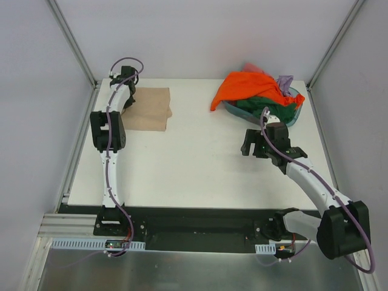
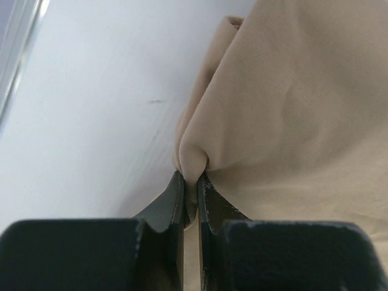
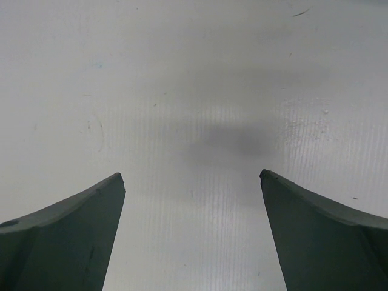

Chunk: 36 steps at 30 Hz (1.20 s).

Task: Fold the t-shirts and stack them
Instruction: Put the neatly folded tshirt into the corner of the board with the left arm

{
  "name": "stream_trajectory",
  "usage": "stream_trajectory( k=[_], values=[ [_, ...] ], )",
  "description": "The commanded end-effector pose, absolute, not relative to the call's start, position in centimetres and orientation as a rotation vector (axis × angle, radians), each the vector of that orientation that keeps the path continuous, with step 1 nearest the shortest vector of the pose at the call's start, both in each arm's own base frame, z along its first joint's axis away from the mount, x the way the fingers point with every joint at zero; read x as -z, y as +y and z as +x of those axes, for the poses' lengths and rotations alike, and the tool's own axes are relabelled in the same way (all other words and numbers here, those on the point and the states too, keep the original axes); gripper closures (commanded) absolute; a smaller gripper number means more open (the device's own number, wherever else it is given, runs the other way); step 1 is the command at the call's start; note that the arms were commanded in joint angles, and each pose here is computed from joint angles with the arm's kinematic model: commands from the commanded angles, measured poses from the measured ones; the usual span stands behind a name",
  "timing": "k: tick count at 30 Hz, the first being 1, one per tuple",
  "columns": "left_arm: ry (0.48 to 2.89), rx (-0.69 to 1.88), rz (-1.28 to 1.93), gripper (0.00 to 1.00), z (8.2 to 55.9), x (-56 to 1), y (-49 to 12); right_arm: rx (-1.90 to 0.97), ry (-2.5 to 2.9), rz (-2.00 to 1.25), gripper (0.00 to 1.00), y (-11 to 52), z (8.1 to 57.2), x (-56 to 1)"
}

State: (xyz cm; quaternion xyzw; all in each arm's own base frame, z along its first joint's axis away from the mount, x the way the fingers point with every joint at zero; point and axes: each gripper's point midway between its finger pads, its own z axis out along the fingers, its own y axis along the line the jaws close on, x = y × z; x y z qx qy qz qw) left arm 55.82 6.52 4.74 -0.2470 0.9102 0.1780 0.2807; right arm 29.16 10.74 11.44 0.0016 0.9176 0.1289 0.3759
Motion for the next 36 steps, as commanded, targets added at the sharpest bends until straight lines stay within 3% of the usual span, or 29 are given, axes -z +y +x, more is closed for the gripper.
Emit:
stream_trajectory(
  k=[1, 11, 14, 18, 21, 28, 36],
  values=[
    [2.415, -0.6, -0.647, 1.0, 56.4, -5.4, 10.3, -0.251, 2.365, 0.036, 0.04, 9.6, 29.8, -10.5],
    [2.313, -0.778, -0.619, 0.98, 57.9, -6.2, 12.9, -0.251, 2.413, 0.049, 0.04, 9.7, 30.1, -9.3],
    [2.288, -0.763, -0.639, 0.74, 58.2, -6.7, 12.9, -0.257, 2.424, 0.052, 0.04, 9.9, 30.2, -9.0],
    [2.283, -0.658, -0.647, 0.21, 58.9, -7.5, 11.3, -0.261, 2.435, 0.056, 0.04, 9.9, 30.3, -8.8],
    [2.245, -0.66, -0.65, 0.01, 59.0, -9.2, 10.2, -0.265, 2.432, 0.067, 0.04, 9.9, 30.4, -8.9],
    [2.126, -0.622, -0.673, 0.01, 58.1, -16.3, 8.4, -0.348, 2.426, 0.066, 0.04, 11.0, 30.1, -9.4],
    [2.072, -0.451, -0.705, 0.01, 54.0, -22.7, 4.6, -0.441, 2.358, 0.056, 0.04, 11.7, 29.1, -11.7]
  ],
)
